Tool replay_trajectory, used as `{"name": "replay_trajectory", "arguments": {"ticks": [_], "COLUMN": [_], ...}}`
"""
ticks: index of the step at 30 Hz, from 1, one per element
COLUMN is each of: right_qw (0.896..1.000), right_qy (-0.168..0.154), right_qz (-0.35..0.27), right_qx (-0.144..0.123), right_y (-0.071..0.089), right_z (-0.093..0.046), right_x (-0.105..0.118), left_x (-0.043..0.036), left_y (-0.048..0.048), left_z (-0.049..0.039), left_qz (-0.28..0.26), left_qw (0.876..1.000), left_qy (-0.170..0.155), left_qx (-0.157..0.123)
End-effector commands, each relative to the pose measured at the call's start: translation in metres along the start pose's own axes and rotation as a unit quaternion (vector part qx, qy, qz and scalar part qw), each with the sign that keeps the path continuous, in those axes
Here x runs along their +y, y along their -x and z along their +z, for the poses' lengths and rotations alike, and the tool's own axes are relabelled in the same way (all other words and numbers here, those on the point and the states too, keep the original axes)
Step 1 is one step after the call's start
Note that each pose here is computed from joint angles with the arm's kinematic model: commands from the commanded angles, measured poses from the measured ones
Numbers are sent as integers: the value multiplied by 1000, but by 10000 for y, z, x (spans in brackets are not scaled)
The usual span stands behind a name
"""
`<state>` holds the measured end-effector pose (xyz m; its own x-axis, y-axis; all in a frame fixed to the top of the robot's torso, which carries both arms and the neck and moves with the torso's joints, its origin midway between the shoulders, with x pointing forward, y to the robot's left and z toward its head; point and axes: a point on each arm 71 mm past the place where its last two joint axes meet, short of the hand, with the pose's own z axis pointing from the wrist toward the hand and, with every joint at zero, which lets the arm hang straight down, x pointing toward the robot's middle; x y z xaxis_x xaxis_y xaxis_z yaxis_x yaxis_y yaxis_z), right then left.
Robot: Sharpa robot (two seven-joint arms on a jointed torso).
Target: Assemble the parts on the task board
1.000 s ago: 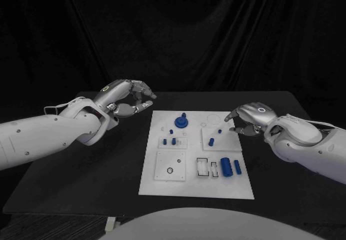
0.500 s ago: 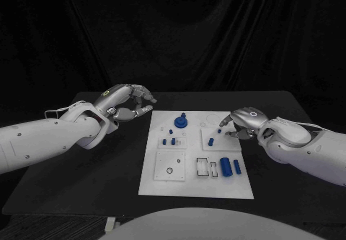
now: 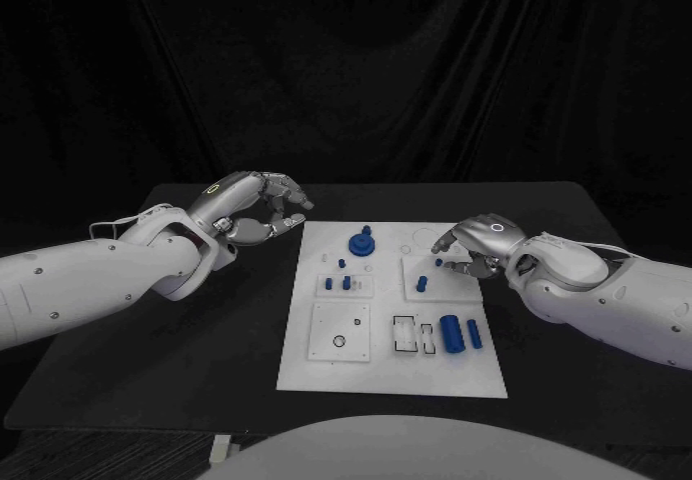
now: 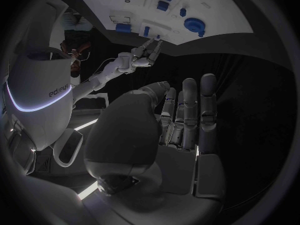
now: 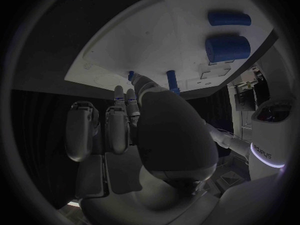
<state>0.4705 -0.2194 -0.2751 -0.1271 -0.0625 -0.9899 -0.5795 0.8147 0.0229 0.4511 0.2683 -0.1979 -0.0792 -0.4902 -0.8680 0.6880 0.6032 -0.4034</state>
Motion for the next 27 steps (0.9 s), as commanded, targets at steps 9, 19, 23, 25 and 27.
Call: {"name": "replay_trajectory", "arguments": {"ticks": [9,19,23,25,27], "right_qw": [1000,1000,1000,1000,999], "right_qy": [10,10,8,7,6], "right_qz": [-3,-5,-5,-5,-5], "right_qx": [9,21,26,29,31], "right_y": [-40,-72,-86,-96,-106], "right_z": [67,106,112,115,116], "right_x": [22,26,21,18,16], "left_x": [-9,-10,-13,-14,-15], "left_y": [-35,-38,-42,-45,-47], "left_z": [-11,-19,-17,-15,-14], "left_qz": [-9,-10,-10,-11,-11], "left_qw": [1000,1000,1000,1000,1000], "left_qy": [-6,-7,-7,-8,-8], "left_qx": [5,6,6,7,7]}}
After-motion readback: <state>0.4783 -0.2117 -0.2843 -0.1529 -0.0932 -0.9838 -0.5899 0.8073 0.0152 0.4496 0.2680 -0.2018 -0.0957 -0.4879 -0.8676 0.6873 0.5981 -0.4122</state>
